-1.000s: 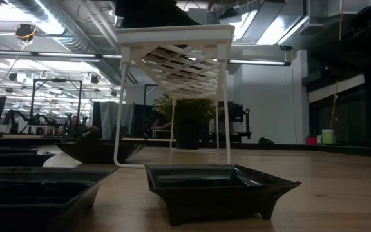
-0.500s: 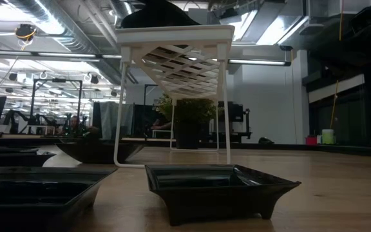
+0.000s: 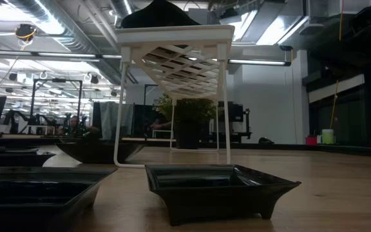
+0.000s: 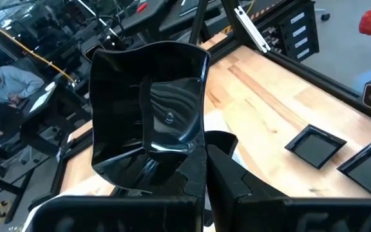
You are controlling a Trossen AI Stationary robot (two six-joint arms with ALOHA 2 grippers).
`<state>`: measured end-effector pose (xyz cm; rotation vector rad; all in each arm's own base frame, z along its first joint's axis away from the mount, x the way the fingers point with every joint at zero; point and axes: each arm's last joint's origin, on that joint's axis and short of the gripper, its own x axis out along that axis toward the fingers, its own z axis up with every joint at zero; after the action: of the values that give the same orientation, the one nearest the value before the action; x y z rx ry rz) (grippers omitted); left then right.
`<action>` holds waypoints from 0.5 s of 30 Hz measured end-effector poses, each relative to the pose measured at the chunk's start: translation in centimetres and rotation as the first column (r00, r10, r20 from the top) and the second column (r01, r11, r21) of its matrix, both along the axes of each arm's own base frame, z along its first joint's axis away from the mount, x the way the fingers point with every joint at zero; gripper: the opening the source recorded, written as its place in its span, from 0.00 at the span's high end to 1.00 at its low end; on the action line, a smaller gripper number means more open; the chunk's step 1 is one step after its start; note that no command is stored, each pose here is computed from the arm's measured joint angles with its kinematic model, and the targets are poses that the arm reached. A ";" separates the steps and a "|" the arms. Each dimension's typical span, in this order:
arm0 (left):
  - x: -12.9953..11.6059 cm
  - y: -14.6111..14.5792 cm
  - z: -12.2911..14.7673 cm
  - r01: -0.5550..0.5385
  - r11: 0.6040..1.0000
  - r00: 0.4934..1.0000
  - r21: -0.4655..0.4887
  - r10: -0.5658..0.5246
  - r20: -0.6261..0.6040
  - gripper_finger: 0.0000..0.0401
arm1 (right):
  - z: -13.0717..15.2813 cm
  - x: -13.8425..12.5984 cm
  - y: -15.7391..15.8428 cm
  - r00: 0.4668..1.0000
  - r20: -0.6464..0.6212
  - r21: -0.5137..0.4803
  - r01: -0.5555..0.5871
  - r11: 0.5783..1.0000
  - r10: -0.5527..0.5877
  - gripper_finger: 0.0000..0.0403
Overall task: Pick & Place Mini shaped plates
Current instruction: Stack the top distorted square plate on top of the distorted square plate on the shelf
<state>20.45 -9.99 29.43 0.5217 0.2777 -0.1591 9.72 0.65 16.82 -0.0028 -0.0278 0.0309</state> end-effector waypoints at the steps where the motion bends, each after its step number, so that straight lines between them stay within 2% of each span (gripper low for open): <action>1: 0.0 0.0 0.0 0.000 1.000 1.000 -0.001 0.000 0.002 1.00 | 0.0 0.0 0.0 1.000 0.000 0.000 0.000 1.000 0.000 0.79; 15: 1.7 -0.9 -1.6 0.002 1.000 0.999 0.031 -0.001 -0.042 1.00 | 0.0 0.0 0.0 1.000 0.000 0.000 0.000 1.000 0.000 0.79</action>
<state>22.12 -10.91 27.79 0.5502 0.3215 -0.1675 9.72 0.65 16.82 -0.0029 -0.0279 0.0311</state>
